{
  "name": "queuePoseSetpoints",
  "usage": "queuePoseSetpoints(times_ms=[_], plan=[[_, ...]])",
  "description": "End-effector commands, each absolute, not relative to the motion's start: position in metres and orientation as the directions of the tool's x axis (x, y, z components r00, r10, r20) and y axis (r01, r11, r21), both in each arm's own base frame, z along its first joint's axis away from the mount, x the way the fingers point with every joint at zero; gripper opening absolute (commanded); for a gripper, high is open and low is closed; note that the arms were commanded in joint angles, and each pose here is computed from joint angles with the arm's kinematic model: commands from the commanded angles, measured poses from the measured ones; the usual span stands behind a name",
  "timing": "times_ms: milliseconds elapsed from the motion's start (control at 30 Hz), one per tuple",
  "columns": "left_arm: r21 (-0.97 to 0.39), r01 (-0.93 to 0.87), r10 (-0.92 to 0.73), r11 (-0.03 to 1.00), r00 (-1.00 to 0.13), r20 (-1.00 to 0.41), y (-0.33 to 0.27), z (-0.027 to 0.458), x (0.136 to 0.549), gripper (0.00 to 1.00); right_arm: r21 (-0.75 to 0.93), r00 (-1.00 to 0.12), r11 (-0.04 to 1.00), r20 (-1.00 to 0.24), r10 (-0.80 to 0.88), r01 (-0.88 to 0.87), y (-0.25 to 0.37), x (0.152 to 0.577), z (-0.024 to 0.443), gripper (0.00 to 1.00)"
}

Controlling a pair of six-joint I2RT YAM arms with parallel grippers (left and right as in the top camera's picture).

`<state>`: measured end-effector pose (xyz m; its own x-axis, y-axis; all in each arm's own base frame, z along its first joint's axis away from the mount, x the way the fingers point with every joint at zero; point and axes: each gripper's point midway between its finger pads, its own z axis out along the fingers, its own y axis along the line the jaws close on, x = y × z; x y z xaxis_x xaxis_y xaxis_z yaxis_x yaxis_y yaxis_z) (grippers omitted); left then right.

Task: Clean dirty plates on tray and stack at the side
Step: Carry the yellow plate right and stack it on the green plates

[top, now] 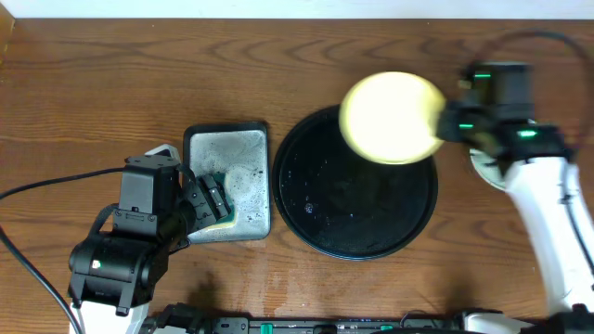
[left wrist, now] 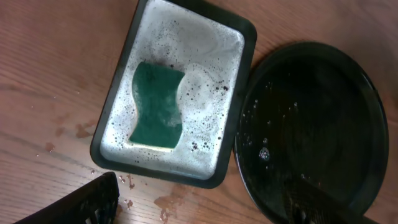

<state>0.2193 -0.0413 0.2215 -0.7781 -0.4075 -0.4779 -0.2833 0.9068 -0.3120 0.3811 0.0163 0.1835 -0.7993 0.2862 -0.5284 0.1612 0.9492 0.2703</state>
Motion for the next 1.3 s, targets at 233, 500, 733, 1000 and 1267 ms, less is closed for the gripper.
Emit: queuePoseSetpoints(times_ms=[233, 500, 733, 1000, 1267], plan=[[-0.318, -0.273, -0.404, 0.908, -0.772, -0.490, -0.041, 0.228, 0.221, 0.84, 0.246, -0.552, 0.658, -0.383, 0.741, 0.712, -0.168, 0.339, 0.128, 0.01], [-0.318, -0.273, -0.404, 0.908, -0.772, -0.490, -0.041, 0.228, 0.221, 0.84, 0.210, -0.507, 0.586, -0.330, 0.796, 0.783, -0.206, 0.334, 0.082, 0.01], [-0.318, -0.273, -0.404, 0.908, -0.772, -0.490, -0.041, 0.228, 0.221, 0.84, 0.233, -0.482, 0.584, -0.375, 0.792, 0.777, -0.209, 0.341, 0.096, 0.66], [-0.318, -0.273, -0.404, 0.908, -0.772, -0.490, -0.041, 0.228, 0.221, 0.84, 0.571, -0.573, 0.674, -0.383, 0.724, 0.469, -0.111, 0.362, 0.189, 0.64], [-0.318, -0.273, -0.404, 0.908, -0.772, -0.490, -0.041, 0.228, 0.221, 0.84, 0.506, -0.731, 0.855, -0.624, 0.275, -0.110, 0.043, 0.325, 0.269, 0.64]])
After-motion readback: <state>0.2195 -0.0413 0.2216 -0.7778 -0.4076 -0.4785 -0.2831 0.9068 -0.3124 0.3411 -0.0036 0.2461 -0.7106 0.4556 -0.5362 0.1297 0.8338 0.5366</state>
